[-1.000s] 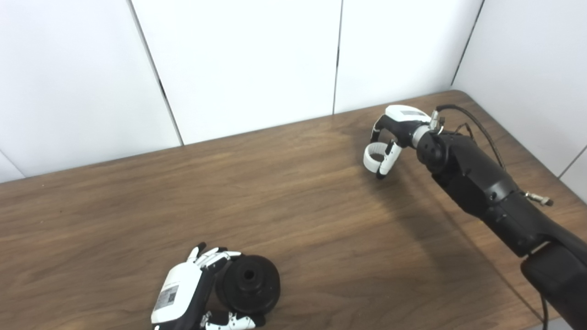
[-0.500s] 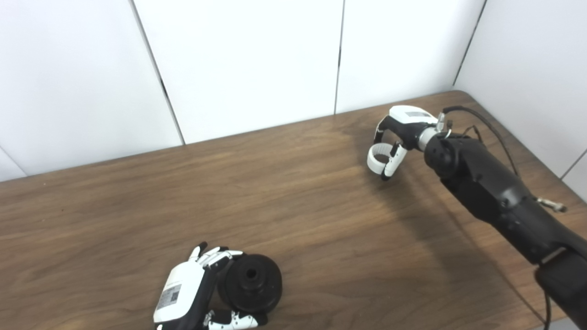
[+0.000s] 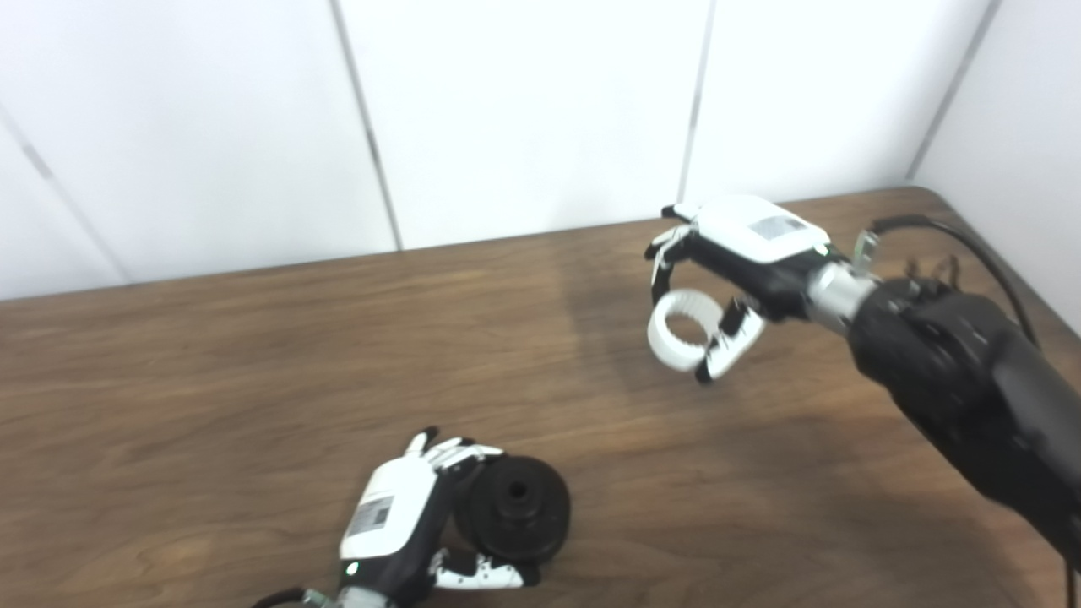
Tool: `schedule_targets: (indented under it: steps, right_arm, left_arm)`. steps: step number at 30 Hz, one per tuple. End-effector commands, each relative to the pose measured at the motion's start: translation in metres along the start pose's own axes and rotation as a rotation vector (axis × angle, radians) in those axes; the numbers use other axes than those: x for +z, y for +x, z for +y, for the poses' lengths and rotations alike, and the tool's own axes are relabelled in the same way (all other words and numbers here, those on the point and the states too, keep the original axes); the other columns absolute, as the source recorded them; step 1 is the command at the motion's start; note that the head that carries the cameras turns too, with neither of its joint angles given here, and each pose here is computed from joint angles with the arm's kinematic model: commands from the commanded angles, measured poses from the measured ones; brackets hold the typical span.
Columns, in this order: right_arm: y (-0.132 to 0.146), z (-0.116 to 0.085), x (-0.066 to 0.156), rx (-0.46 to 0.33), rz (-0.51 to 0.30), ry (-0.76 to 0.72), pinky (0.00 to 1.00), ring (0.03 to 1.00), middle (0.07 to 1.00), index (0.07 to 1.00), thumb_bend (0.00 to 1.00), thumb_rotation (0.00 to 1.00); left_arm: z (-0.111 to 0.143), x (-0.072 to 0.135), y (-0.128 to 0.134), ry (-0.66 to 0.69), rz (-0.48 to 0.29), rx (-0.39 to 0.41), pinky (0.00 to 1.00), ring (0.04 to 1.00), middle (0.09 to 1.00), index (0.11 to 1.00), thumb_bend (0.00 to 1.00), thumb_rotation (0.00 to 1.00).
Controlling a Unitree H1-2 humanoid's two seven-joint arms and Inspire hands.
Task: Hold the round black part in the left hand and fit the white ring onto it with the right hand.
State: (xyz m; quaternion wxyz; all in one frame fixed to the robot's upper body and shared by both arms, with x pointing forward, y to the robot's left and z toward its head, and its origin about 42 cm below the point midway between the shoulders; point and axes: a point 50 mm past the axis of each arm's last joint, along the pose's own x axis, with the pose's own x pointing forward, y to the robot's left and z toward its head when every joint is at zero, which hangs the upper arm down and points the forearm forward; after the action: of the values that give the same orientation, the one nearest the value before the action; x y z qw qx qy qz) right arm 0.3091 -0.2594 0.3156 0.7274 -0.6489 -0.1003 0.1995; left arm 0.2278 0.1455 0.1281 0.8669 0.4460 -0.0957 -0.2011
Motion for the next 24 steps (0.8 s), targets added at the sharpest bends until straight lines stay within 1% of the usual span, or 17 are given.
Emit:
schedule_targets:
  steps: [1, 8, 12, 17, 24]
  right_arm:
    - [-0.005, -0.015, 0.017, -0.051, -0.068, -0.026, 0.95, 0.983, 0.819, 0.482, 0.52, 0.14]
    - [-0.026, -0.018, 0.057, -0.044, -0.198, -0.002, 0.95, 0.974, 0.818, 0.482, 0.52, 0.13]
    - [-0.030, -0.015, 0.075, -0.025, -0.277, -0.009, 0.93, 0.957, 0.806, 0.481, 0.52, 0.13]
    - [-0.027, -0.009, 0.088, 0.012, -0.328, -0.010, 0.93, 0.952, 0.806, 0.482, 0.52, 0.13]
    - [-0.020, 0.002, 0.094, 0.051, -0.348, -0.012, 0.91, 0.941, 0.801, 0.482, 0.53, 0.14]
  left_arm:
    - [-0.007, 0.009, 0.007, 0.018, -0.018, -0.022, 1.00, 0.862, 0.770, 0.482, 0.52, 0.05]
    - [-0.009, 0.019, 0.015, 0.032, -0.005, -0.035, 1.00, 0.876, 0.776, 0.483, 0.52, 0.06]
    - [-0.009, 0.023, 0.018, 0.028, -0.001, -0.033, 1.00, 0.880, 0.777, 0.482, 0.52, 0.06]
    - [-0.007, 0.029, 0.021, 0.042, 0.005, -0.035, 1.00, 0.882, 0.778, 0.481, 0.52, 0.06]
    - [-0.006, 0.035, 0.025, 0.052, 0.004, -0.034, 1.00, 0.874, 0.773, 0.480, 0.53, 0.06]
